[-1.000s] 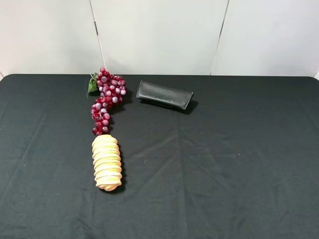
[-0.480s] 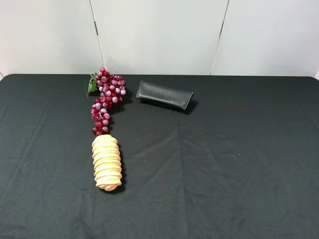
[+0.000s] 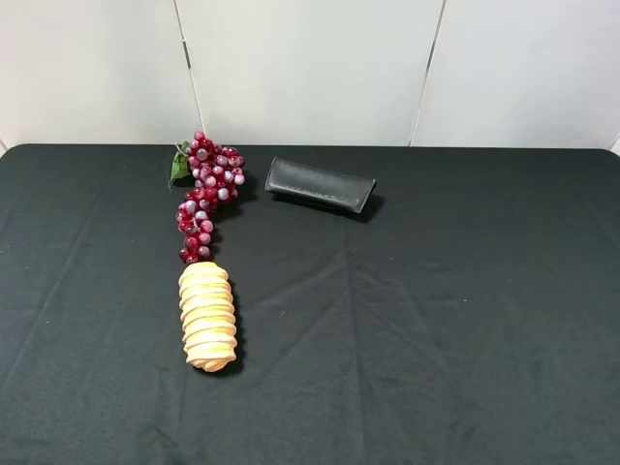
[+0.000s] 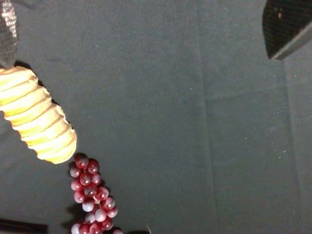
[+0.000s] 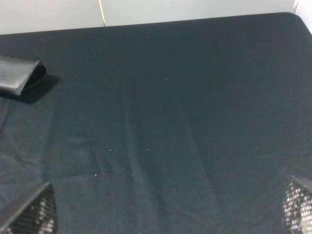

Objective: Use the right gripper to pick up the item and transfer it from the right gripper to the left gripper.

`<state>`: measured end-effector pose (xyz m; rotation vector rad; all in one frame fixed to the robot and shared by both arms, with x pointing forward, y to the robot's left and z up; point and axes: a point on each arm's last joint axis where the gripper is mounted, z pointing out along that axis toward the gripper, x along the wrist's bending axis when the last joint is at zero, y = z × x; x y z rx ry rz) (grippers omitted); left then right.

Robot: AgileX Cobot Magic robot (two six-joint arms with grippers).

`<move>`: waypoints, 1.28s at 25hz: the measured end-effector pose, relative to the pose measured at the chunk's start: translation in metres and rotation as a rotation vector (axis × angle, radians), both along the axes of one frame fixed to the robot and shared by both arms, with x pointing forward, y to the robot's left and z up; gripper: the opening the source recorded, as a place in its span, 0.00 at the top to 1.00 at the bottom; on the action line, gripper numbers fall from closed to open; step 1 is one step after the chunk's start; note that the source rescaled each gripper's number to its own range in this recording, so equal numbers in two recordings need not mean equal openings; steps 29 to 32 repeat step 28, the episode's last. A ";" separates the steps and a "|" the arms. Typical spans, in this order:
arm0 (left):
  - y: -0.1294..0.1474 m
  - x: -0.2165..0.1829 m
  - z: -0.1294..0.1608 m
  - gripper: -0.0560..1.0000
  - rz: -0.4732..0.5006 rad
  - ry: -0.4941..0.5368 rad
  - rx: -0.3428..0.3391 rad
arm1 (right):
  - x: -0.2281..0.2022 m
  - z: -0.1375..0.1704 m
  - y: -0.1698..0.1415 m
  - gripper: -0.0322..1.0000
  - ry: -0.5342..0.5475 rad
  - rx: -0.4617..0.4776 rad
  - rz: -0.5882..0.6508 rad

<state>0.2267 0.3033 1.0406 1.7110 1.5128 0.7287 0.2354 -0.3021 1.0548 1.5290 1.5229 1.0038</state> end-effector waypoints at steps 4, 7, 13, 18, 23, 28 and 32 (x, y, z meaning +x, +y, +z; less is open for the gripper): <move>0.000 0.000 0.000 0.00 0.000 0.001 0.000 | 0.000 0.000 0.000 0.00 0.000 0.000 0.000; 0.000 0.000 0.000 0.00 0.000 0.001 0.000 | 0.000 0.000 0.000 0.00 0.000 0.000 0.000; 0.000 0.000 0.000 0.00 0.000 0.001 0.000 | 0.000 0.000 0.000 0.00 0.000 0.000 0.000; 0.000 0.000 0.000 0.00 0.000 0.001 0.000 | 0.000 0.000 0.000 0.00 0.000 0.000 0.000; 0.000 0.000 0.000 0.00 -0.001 0.001 0.001 | 0.000 0.000 0.000 0.00 0.000 0.001 0.000; 0.000 0.000 0.000 0.00 -0.001 0.001 0.001 | 0.000 0.000 0.000 0.00 -0.001 0.002 0.001; 0.000 0.000 0.000 0.00 -0.001 0.001 0.001 | 0.000 0.000 0.000 0.00 -0.001 0.002 0.001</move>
